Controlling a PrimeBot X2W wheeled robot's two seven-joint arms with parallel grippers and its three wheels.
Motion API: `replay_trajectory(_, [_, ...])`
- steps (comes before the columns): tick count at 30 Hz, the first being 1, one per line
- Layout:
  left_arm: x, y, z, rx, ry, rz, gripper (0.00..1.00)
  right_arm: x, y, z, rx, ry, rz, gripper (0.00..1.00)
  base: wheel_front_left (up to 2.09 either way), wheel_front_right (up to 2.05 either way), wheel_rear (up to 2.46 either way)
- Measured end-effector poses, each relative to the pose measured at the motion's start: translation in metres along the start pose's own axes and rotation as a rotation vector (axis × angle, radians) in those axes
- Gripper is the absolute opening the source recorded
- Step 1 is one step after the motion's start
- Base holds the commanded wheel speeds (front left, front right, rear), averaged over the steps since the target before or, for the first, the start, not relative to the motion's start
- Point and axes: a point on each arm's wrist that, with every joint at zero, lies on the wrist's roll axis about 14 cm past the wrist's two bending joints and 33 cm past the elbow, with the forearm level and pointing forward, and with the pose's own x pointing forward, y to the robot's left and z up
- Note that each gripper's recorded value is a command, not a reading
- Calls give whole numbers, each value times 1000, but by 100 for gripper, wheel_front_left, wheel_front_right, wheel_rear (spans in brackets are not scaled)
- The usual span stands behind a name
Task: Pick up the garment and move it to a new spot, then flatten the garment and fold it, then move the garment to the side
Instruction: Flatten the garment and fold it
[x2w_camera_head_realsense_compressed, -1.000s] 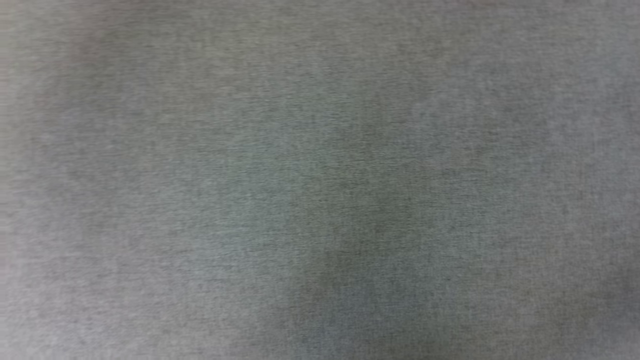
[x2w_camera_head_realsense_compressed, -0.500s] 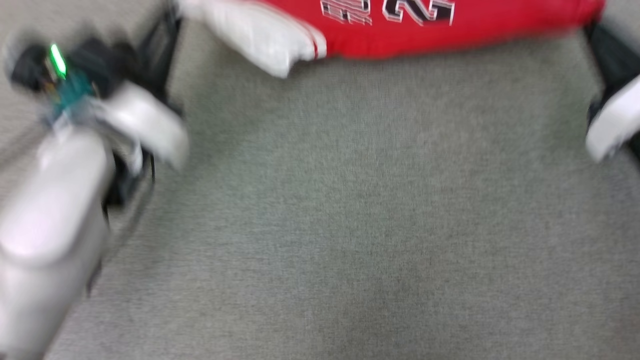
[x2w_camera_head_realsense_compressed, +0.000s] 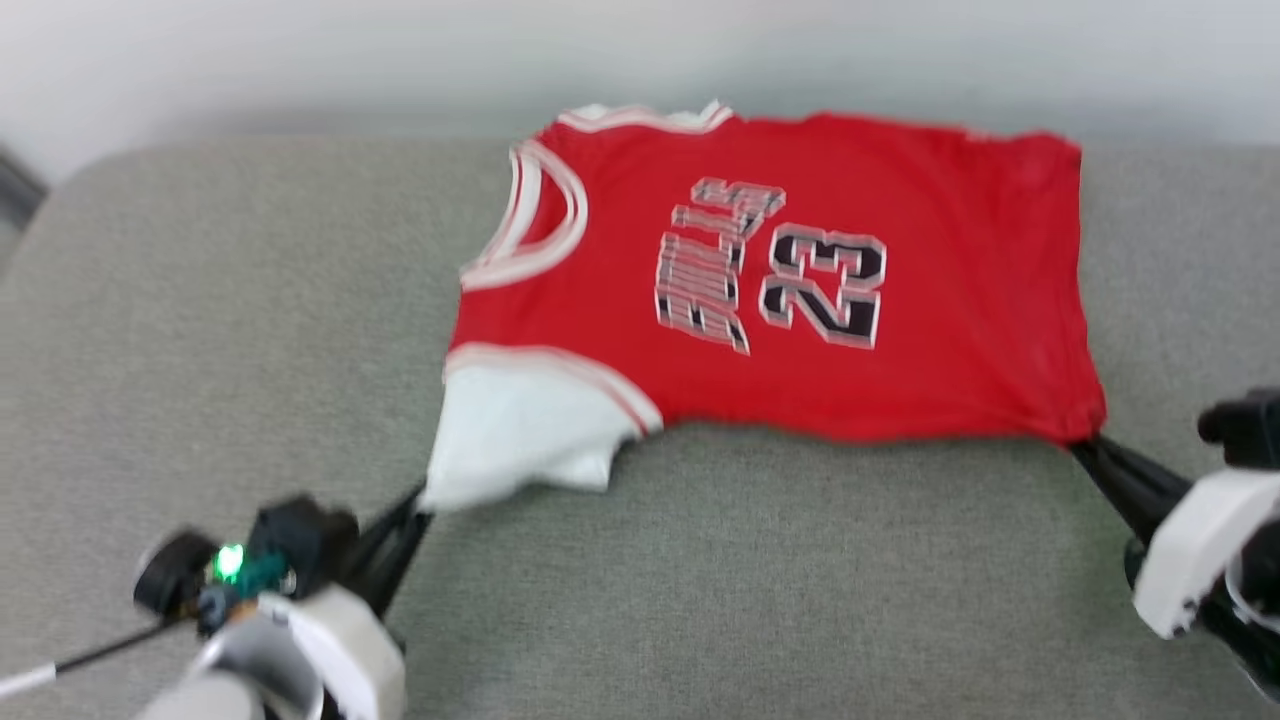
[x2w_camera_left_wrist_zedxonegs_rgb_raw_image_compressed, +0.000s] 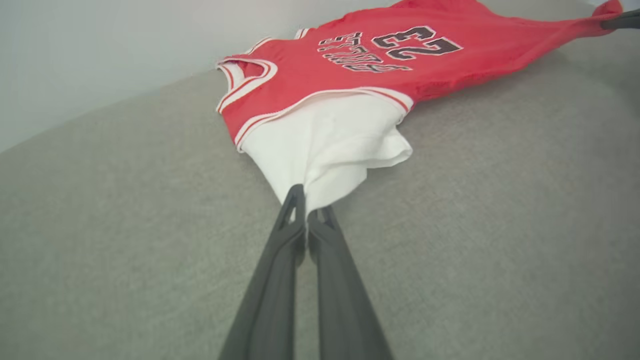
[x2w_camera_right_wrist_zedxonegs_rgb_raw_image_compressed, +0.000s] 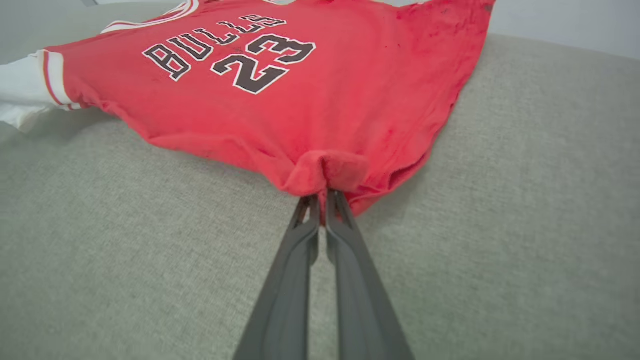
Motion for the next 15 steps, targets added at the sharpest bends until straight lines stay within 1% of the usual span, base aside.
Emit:
replay_trajectory(2, [-18,-7,-10,-26,36,2,0,-13,2,-2,-1,3,3,0,0,0,0])
replay_trajectory(5, [-42,-19,-20,-70,78,-7,0,-29,12,-8,50,10,18,0,0,0,0])
replay_trajectory(7, [-56,-27,-28,-93,111,-17,0,-41,17,-16,46,31,29,0,0,0,0])
replay_trajectory(11, [-83,-33,-46,-128,184,-16,0,-63,18,-28,89,50,19,0,0,0,0])
replay_trajectory(15, [-104,-41,-62,-166,268,-35,0,-85,19,-50,138,97,2,0,0,0,0])
